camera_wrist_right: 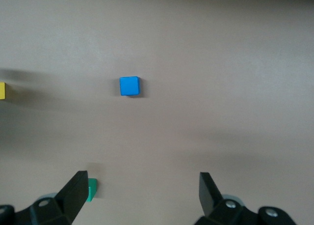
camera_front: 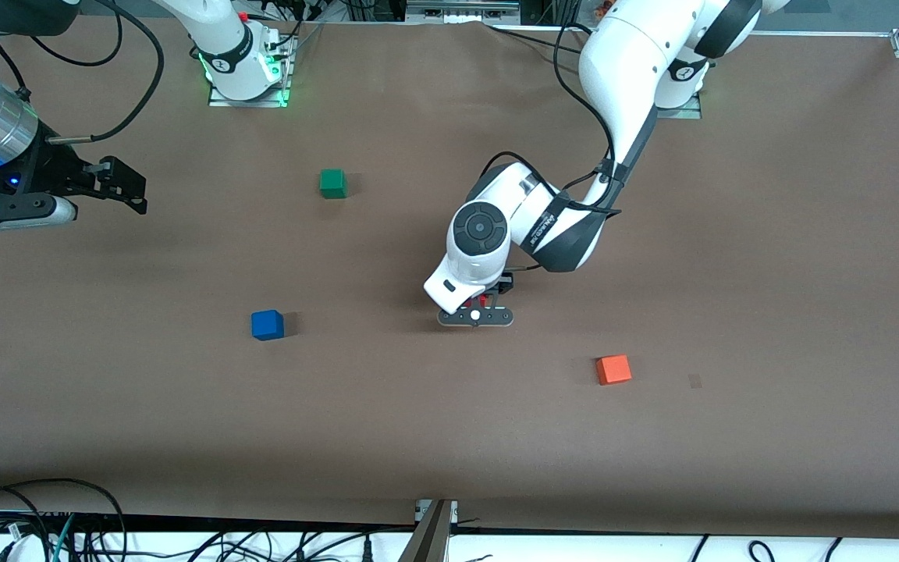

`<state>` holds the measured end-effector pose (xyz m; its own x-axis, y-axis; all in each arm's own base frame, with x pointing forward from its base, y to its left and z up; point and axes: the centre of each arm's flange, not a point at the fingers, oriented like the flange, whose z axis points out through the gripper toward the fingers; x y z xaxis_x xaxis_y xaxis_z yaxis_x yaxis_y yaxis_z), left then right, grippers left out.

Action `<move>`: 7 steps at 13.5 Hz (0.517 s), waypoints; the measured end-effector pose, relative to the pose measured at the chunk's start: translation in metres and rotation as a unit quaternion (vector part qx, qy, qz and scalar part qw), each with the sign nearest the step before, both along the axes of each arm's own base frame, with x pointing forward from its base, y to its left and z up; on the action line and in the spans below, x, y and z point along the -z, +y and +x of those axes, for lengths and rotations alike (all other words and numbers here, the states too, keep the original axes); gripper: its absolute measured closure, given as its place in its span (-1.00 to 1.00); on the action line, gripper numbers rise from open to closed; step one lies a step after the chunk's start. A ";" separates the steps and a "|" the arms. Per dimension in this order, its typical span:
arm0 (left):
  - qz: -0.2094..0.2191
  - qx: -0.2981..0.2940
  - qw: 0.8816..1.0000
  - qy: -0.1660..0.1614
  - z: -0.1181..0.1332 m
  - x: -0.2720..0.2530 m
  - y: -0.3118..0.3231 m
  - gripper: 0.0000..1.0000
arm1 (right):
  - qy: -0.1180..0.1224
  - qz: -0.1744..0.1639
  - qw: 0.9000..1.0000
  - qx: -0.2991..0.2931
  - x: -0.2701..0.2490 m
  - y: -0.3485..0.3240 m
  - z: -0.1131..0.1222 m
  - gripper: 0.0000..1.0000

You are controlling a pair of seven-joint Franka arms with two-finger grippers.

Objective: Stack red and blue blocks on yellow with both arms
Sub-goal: 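Lower the red cube onto the yellow cube while the right gripper reaches the blue cube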

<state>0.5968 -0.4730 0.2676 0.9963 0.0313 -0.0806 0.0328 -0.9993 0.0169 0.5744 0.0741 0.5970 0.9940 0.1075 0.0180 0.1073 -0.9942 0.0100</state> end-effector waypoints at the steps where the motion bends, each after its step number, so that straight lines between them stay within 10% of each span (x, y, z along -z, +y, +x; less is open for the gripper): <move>1: 0.000 -0.004 1.000 0.000 0.000 0.000 -0.001 -0.12 | 0.000 0.000 1.000 0.000 0.000 0.000 0.000 -1.00; 7: -0.002 -0.007 1.000 -0.004 -0.004 0.000 -0.012 -0.12 | 0.011 -0.002 1.000 0.000 0.012 0.001 0.004 -1.00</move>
